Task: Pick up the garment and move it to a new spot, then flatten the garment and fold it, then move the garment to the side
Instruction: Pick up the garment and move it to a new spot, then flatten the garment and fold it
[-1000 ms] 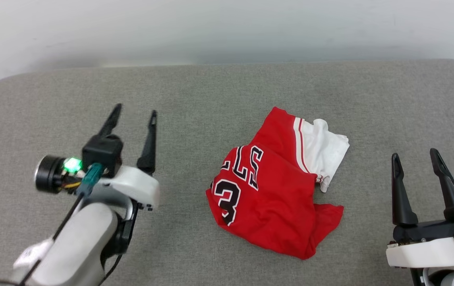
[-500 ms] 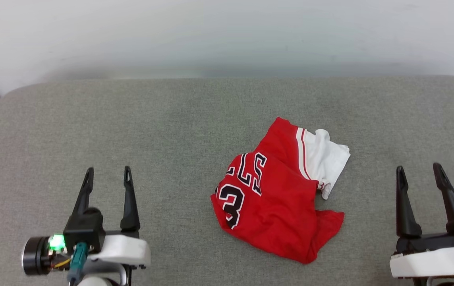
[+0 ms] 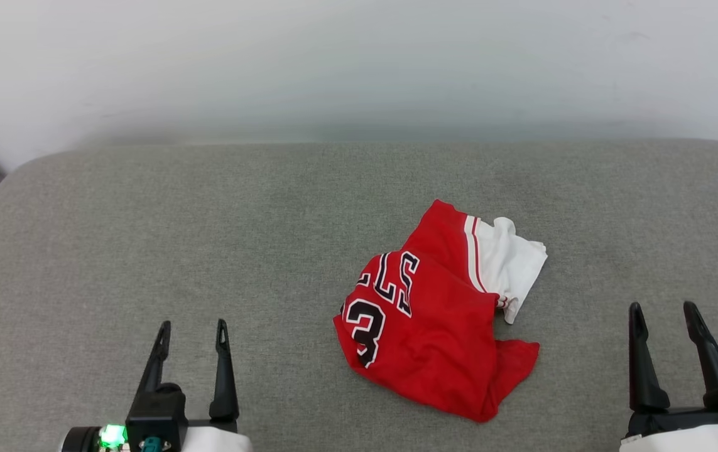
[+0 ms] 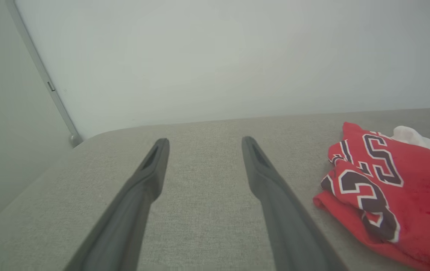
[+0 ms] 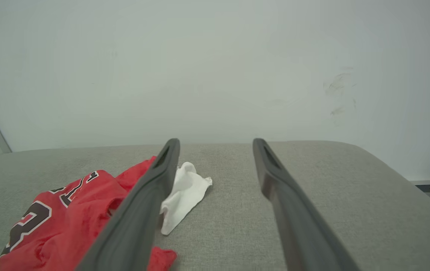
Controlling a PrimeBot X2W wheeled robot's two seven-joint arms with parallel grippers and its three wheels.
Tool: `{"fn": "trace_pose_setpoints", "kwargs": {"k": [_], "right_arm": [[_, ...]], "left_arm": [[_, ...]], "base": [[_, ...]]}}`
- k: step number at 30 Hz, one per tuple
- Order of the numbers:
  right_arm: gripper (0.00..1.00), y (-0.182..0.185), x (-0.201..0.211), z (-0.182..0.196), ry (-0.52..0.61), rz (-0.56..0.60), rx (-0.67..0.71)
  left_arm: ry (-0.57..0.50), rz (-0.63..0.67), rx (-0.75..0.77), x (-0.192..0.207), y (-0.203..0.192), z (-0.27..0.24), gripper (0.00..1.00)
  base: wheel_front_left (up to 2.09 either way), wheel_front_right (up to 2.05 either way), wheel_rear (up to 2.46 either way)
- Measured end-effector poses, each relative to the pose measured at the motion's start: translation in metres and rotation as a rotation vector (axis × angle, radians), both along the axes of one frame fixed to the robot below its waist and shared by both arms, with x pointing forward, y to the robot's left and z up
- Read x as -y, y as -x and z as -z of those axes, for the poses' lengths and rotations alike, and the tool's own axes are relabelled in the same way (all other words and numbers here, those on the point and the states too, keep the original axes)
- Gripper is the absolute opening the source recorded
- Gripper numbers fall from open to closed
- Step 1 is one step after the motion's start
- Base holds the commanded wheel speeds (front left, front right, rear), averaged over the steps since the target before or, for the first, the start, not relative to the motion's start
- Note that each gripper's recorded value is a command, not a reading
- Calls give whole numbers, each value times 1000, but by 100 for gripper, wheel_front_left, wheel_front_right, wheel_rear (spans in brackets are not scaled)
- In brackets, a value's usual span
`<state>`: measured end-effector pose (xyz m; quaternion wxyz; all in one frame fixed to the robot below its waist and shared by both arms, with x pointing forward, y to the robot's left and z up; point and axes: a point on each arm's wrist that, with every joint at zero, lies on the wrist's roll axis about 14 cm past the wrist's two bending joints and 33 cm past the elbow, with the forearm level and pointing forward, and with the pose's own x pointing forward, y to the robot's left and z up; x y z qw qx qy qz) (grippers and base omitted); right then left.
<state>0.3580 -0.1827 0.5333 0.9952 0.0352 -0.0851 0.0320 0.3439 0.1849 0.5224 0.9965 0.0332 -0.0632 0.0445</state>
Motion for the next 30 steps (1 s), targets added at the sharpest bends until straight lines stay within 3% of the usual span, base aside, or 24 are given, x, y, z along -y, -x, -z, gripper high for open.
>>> {"fn": "trace_pose_setpoints", "kwargs": {"k": [30], "right_arm": [[100,4,-5,-3,-16,-17,8]], "left_arm": [[22,7,-21,-4,9,9,100]], "base": [[0,0,0]]}}
